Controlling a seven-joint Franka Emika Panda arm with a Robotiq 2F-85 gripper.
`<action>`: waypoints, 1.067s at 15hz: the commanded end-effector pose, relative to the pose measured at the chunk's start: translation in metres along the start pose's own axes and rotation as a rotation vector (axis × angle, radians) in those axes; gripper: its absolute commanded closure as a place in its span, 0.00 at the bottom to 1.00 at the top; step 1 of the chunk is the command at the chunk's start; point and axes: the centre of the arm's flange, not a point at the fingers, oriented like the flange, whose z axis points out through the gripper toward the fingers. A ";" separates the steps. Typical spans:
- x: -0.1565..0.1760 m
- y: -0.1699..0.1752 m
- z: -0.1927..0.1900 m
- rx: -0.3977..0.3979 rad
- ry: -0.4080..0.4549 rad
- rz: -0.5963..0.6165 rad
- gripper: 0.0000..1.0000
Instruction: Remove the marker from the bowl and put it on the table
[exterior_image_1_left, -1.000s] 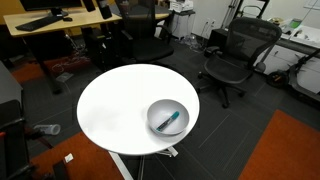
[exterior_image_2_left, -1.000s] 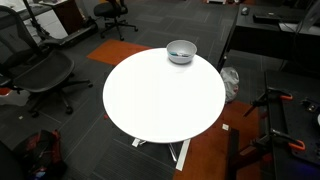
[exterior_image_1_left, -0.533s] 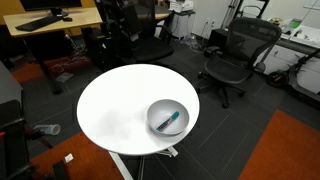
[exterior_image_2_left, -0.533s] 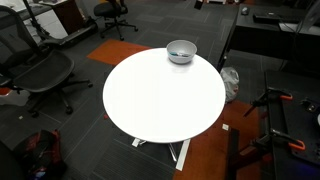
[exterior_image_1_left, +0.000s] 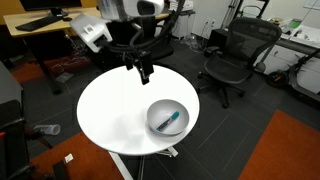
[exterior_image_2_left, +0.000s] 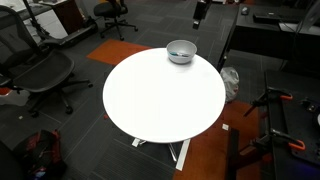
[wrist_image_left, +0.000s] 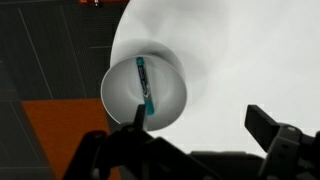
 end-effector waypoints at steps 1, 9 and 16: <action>0.001 0.004 0.008 0.003 -0.011 0.012 0.00; 0.007 0.013 0.020 0.001 -0.021 0.027 0.00; 0.013 0.018 0.042 -0.025 -0.029 -0.025 0.00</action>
